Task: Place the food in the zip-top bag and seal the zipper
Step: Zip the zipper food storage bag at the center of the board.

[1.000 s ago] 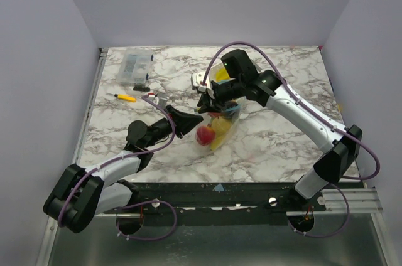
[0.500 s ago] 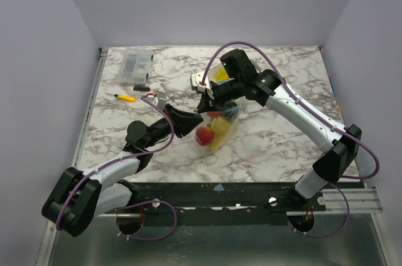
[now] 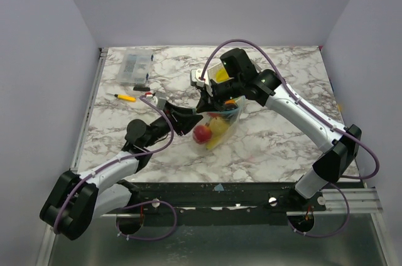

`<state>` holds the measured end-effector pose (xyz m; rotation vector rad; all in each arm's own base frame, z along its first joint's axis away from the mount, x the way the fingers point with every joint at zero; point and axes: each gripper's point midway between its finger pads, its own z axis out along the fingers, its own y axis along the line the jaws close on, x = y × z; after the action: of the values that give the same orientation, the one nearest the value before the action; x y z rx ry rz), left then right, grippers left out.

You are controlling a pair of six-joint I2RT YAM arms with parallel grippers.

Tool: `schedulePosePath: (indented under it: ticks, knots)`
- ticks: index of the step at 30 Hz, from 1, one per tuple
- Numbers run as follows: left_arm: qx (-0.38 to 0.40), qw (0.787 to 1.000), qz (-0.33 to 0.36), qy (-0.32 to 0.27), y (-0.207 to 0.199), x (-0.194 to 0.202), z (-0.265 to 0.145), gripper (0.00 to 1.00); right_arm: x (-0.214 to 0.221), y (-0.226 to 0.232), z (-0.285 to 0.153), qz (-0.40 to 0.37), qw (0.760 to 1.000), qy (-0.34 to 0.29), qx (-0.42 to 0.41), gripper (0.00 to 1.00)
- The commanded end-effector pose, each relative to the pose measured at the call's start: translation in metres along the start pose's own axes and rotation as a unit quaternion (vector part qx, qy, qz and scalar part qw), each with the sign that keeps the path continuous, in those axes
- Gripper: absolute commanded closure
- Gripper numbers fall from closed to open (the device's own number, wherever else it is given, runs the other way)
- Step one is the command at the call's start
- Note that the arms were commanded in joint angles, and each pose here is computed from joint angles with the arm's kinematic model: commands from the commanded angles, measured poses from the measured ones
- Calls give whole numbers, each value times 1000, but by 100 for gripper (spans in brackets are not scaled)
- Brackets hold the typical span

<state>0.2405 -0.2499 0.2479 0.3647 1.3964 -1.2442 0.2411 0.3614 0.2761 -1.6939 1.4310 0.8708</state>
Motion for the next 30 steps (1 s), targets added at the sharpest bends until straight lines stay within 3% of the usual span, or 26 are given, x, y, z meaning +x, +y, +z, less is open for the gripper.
schedulePosePath:
  ticks: [1, 7, 18, 25, 30]
  knots:
    - [9, 1000, 15, -3, -2, -7, 10, 62, -26, 0, -5, -13, 999, -35, 3, 100]
    - [-5, 1000, -8, -23, 5, -10, 14, 100, -15, -3, -4, -15, 1000, -17, 15, 100]
    - [-27, 996, -20, -87, 21, -26, -22, 100, 25, -25, -43, 15, 997, 8, 80, 100]
    - [-23, 997, -3, -77, 19, -25, -26, 100, 30, -30, -69, 19, 990, -3, 140, 100]
    - [-55, 995, -5, -81, 31, -24, -34, 100, 40, -30, -86, 20, 984, 28, 177, 100]
